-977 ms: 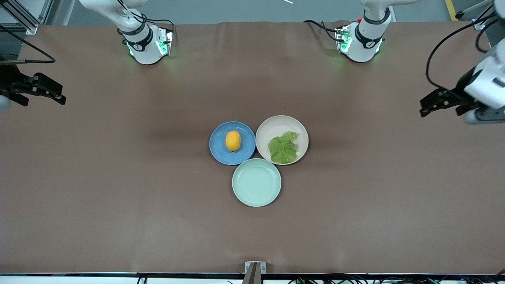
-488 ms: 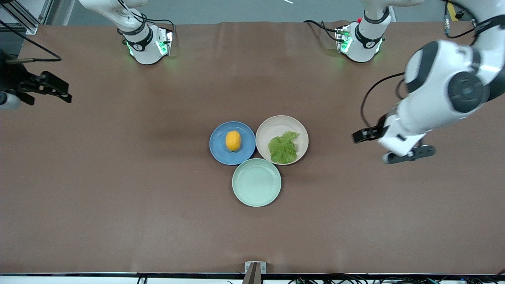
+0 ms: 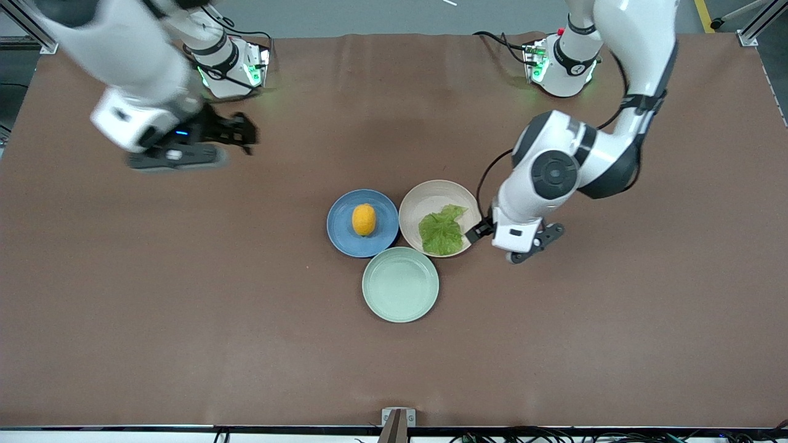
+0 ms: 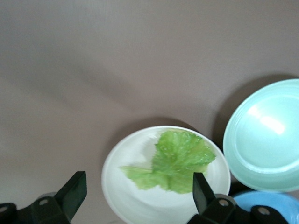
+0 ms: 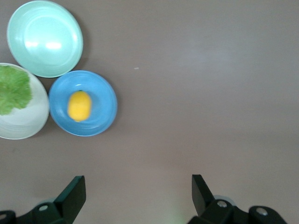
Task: Pick lemon and lettuce from plates
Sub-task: 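Lower the right gripper onto the lemon while the left gripper lowers onto lettuce, then close the right gripper on the lemon while the left gripper grips lettuce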
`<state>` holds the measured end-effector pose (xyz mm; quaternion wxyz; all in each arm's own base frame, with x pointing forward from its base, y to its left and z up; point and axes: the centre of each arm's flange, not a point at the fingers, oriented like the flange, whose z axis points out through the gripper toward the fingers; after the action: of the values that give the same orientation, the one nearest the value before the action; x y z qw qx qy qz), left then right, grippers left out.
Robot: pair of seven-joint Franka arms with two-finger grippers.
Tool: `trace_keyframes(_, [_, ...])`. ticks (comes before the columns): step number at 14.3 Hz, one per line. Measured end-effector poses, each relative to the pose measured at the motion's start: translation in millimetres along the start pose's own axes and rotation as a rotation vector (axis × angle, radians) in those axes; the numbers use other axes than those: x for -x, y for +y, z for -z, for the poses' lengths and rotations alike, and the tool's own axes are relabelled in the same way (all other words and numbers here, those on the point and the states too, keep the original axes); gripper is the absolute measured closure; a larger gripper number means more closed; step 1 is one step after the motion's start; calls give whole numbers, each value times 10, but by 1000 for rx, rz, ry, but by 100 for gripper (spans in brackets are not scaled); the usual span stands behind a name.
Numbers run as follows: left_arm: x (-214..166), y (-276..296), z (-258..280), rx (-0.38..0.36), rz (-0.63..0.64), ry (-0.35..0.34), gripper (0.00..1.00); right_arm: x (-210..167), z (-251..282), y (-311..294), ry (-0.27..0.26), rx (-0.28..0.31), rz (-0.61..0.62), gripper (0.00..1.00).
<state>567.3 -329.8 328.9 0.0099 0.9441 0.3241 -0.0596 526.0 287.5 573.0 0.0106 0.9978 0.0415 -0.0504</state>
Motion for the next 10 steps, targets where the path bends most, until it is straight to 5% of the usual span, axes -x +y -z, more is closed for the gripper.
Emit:
trace_keyframes(3, [217, 7, -491, 6, 129, 22, 2, -247, -795, -675, -33, -47, -46, 0])
trace_keyframes(7, [300, -132, -994, -5, 267, 16, 23, -349, -1861, -1396, 7, -59, -107, 0])
trace_keyframes(10, [440, -74, -1203, 0, 320, 12, 28, -311, -2427, -1577, 28, -62, -112, 0])
